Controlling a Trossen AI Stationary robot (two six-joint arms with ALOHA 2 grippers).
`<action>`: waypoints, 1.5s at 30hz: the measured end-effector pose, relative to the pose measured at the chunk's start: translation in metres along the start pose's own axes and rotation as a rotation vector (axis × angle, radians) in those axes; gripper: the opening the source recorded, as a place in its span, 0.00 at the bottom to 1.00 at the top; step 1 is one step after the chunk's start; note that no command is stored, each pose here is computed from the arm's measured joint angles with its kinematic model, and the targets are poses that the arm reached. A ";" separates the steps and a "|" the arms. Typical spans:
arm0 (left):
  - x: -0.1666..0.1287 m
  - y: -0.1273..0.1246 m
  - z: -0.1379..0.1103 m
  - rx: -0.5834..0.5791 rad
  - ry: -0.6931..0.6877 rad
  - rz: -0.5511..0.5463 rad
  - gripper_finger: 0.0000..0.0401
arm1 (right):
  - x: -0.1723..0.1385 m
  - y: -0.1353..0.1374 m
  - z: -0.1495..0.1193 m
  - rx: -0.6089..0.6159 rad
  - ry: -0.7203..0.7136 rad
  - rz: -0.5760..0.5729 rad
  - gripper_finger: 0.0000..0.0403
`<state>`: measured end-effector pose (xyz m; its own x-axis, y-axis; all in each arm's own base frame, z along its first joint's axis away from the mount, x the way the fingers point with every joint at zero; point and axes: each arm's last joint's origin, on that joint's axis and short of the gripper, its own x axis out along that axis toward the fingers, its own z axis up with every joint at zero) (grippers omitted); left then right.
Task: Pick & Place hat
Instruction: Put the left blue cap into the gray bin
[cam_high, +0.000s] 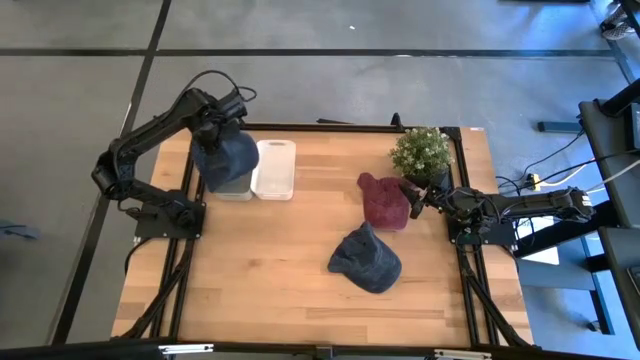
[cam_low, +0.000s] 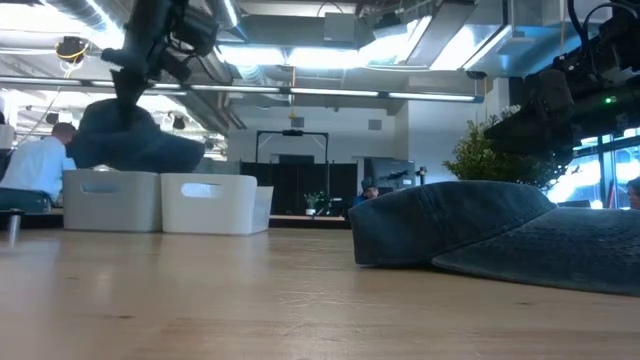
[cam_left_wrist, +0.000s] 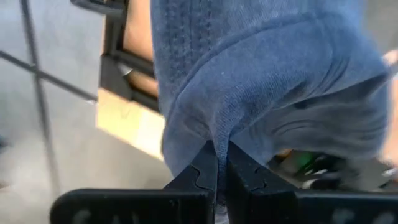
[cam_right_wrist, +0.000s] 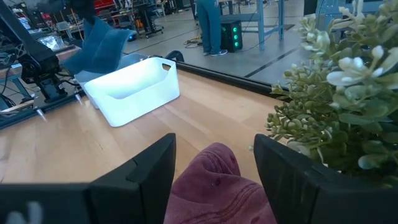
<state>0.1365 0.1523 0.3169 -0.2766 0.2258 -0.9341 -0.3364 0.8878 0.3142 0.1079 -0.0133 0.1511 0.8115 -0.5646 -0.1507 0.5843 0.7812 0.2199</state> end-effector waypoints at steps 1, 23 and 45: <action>0.003 0.000 0.000 0.019 0.024 0.026 0.01 | 0.000 0.000 0.000 0.000 0.000 0.000 0.54; 0.033 -0.017 0.024 0.294 0.193 0.065 0.06 | 0.000 0.000 0.000 -0.009 0.000 -0.001 0.54; -0.011 -0.013 -0.016 -0.495 -0.177 0.124 0.31 | 0.000 0.000 0.000 -0.028 -0.001 0.000 0.54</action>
<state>0.1297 0.1315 0.3255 -0.2000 0.4191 -0.8856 -0.7065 0.5646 0.4267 0.1079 -0.0133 0.1512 0.8112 -0.5651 -0.1502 0.5847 0.7880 0.1928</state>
